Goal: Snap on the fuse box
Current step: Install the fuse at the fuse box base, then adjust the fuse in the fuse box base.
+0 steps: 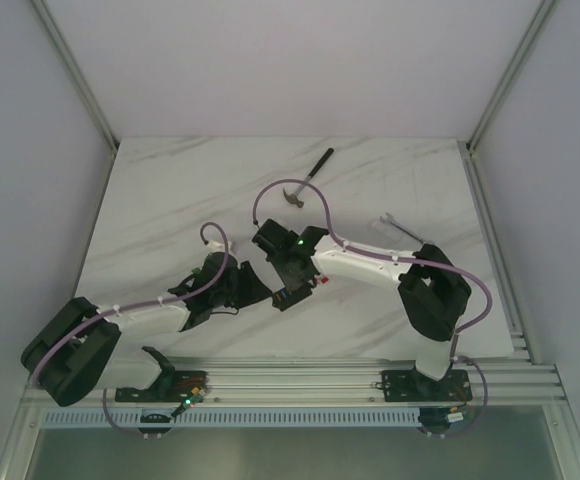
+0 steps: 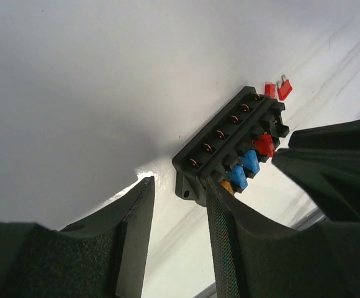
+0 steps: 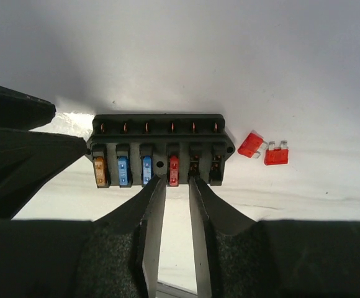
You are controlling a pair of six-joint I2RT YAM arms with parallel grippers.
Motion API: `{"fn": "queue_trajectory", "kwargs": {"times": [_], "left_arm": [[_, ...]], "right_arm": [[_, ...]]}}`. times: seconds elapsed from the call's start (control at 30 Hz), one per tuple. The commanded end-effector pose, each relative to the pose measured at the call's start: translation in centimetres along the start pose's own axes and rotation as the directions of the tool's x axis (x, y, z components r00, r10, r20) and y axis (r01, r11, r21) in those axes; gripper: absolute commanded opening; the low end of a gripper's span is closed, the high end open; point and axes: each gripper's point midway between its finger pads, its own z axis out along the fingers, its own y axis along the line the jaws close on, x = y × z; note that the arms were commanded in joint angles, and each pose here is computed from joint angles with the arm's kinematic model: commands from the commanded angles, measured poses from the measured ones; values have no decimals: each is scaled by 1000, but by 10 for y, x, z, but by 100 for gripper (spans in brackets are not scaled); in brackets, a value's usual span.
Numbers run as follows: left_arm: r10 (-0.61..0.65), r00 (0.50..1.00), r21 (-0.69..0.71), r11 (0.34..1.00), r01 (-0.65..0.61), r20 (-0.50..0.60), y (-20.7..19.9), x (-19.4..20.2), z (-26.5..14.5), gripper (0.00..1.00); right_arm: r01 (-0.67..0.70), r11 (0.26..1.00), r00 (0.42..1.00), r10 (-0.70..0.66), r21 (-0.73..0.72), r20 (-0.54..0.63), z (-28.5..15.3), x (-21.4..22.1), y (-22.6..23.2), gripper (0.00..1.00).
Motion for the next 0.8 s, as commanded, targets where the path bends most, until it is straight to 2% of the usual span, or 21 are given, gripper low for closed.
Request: {"fn": "queue_trajectory", "kwargs": {"times": [0.0,0.27,0.37,0.47,0.6,0.77], "left_arm": [[33,999,20,999,-33,-26,-2,3,-4,48],[115,992,64,992,-111,-57,-5,11,-8,49],[181,983,70,981,-181,-7,-2,6,-11,51],[247,966,131,958,-255,74,-9,0,-16,58],[349,914,175,906,-385,205,-13,-8,-22,72],[477,818,196,812,-550,320,-18,-1,-24,77]], "right_arm": [[-44,998,998,46,-47,37,-19,-16,0,26],[-48,996,999,49,-78,8,-10,-11,2,21],[-49,994,999,50,-100,9,-10,-12,5,21],[-52,993,999,53,-103,9,-9,-12,5,22],[-59,994,998,59,-93,-5,-6,-8,1,23],[-58,994,998,58,-89,-3,-7,-7,-5,23]]}}
